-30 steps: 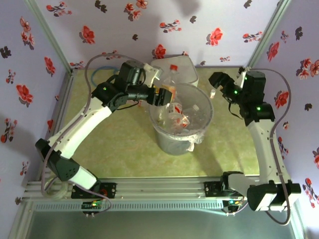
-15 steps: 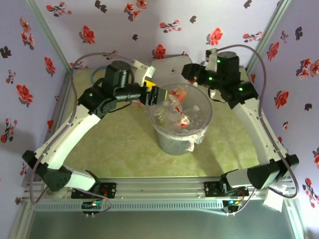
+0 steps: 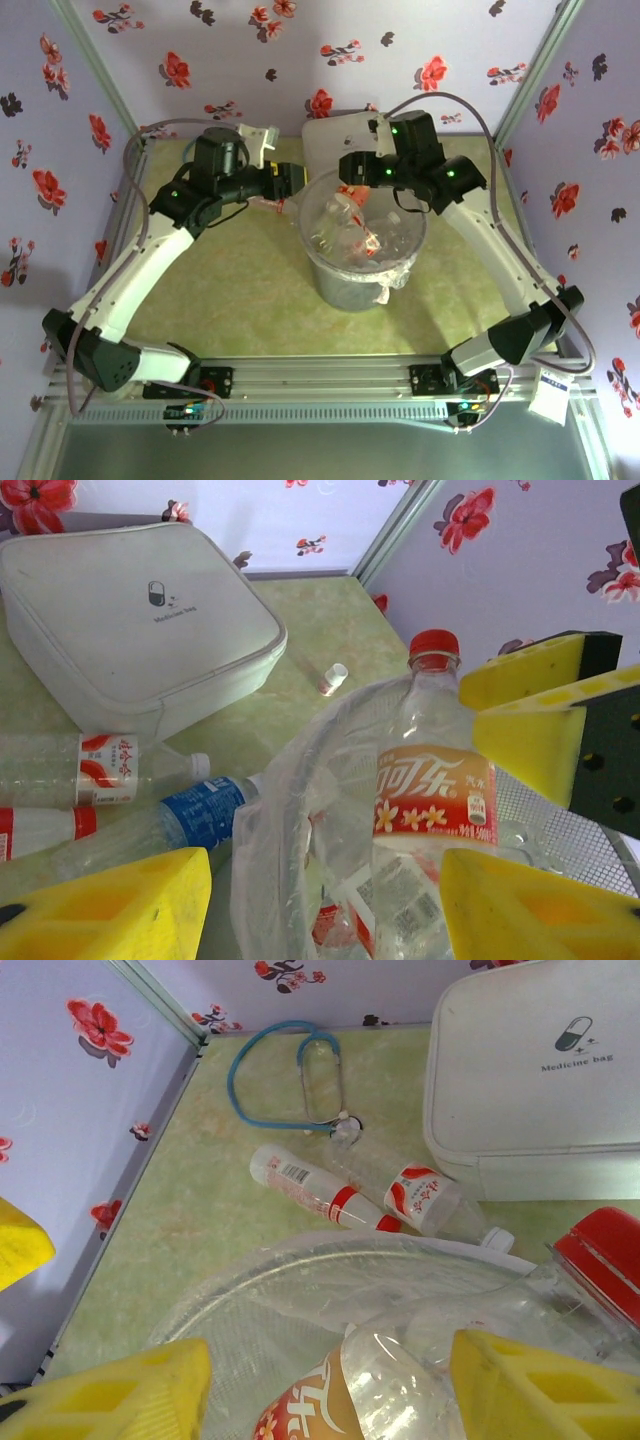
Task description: Put the plastic bottles in the bin
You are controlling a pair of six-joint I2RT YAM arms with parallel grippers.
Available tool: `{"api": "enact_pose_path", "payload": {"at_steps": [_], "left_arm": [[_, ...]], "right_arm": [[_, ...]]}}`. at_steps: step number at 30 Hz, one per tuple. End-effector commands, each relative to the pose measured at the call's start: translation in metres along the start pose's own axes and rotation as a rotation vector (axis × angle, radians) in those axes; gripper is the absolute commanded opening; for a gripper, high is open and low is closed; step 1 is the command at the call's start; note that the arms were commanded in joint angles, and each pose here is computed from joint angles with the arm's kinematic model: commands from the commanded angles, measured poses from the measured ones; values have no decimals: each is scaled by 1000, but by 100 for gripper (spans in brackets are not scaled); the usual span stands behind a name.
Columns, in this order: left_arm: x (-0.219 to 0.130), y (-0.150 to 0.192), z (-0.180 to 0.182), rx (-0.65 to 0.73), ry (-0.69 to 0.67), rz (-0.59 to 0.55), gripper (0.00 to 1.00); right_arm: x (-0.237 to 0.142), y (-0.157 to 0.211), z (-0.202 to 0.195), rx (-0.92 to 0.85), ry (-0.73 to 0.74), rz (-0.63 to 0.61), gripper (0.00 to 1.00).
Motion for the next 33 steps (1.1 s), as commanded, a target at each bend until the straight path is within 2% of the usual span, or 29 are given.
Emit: {"api": "enact_pose_path", "payload": {"at_steps": [1,9,12,15,19,25,33], "left_arm": [[10,-2,7,-29,-7,-24,64],[29,12,20,-80,-5,10,63],[32,16,23,-88,-6,13,63],[36,19,26,-93,-8,17,62],[42,24,30,-105,-10,28,61],[48,28,32,-122,11,31,57],[50,31,33,-130,24,39,55]], "right_arm": [[15,27,3,-8,-25,179,65],[-3,27,22,-12,-216,157,68],[-15,22,14,14,-109,110,72],[-27,19,-1,92,18,37,84],[-38,23,-16,218,131,-34,87],[-13,41,-15,361,50,-21,83],[28,46,-10,389,13,23,79]]}}
Point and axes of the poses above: each hand's point on the last joint's axis, 136 mm out from that joint toward the fingers, its own x axis out along the fingers, its own z axis along the line the jaws close on, y = z × x, the point moved 9 cm from there along -x, back along the fingers, and after that the axes turned 3 degrees about -x, right-handed, at the moved point
